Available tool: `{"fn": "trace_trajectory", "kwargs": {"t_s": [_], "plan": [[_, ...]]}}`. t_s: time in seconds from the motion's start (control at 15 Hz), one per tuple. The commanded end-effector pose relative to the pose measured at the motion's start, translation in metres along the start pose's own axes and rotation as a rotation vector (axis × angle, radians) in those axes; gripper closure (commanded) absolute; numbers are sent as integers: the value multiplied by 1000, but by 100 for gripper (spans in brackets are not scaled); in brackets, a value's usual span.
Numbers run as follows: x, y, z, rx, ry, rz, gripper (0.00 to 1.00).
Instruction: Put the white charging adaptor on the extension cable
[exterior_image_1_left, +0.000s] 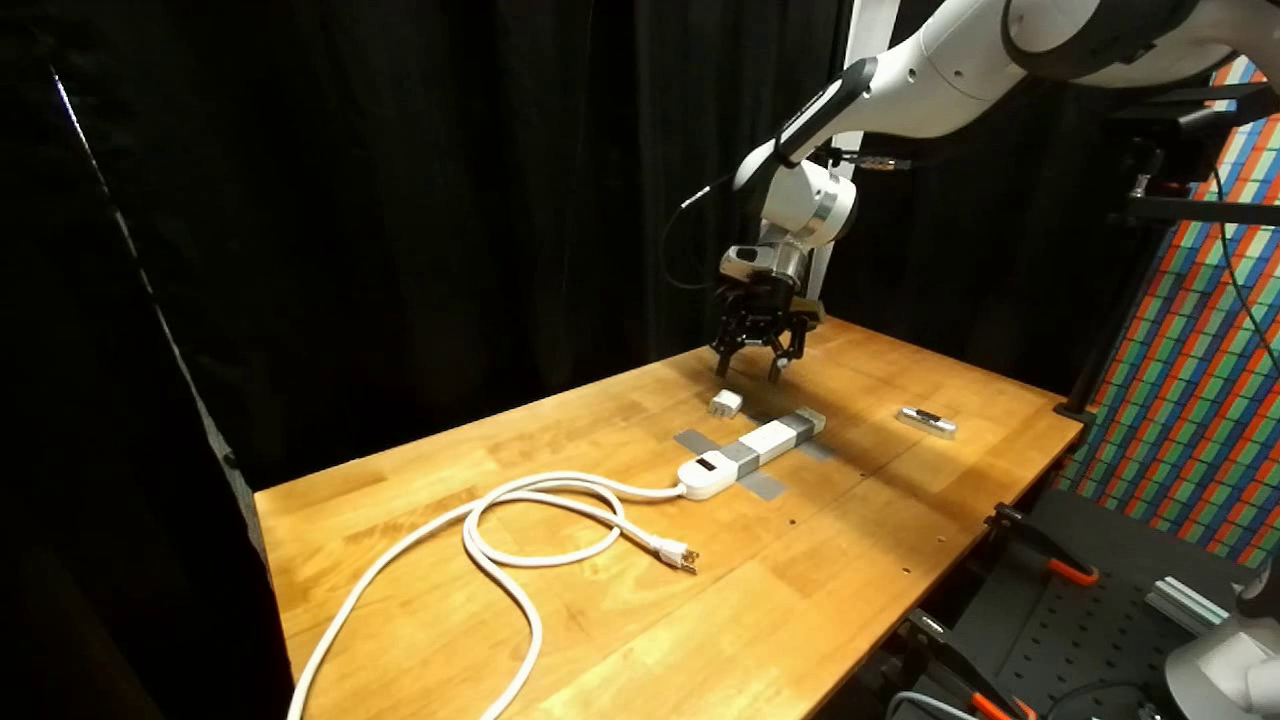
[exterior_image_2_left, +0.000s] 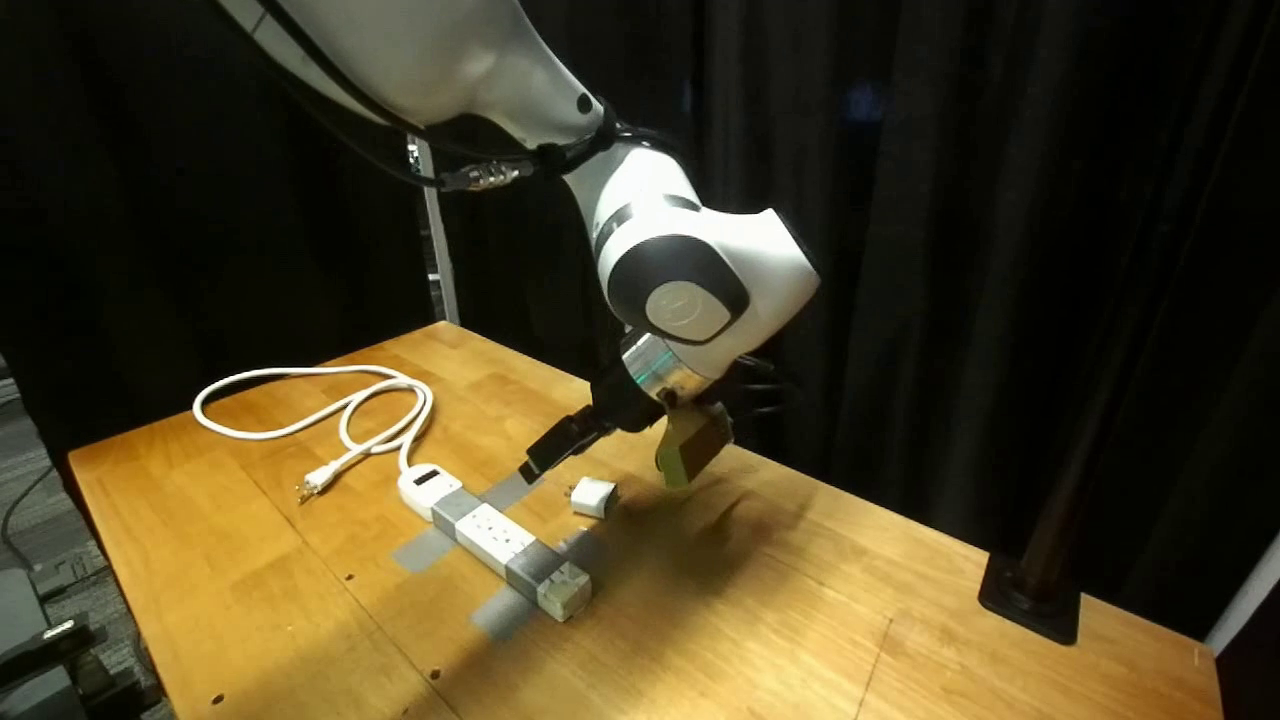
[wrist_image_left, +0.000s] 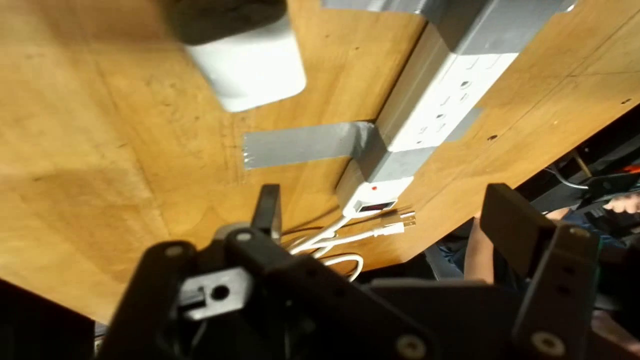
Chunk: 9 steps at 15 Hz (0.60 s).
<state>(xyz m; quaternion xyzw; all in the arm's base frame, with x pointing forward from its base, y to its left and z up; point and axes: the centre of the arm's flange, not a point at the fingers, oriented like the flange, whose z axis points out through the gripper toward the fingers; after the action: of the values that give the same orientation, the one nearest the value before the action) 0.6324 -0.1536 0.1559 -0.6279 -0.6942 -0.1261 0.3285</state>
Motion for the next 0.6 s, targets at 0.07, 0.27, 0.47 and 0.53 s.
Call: {"fn": "trace_trajectory", "kwargs": {"t_s": [0.07, 0.27, 0.47, 0.53], "plan": [[5, 6, -13, -21, 2, -16, 0], [4, 8, -19, -30, 11, -21, 0], [3, 8, -17, -26, 15, -20, 0], [3, 8, -17, -25, 15, -20, 0]]}}
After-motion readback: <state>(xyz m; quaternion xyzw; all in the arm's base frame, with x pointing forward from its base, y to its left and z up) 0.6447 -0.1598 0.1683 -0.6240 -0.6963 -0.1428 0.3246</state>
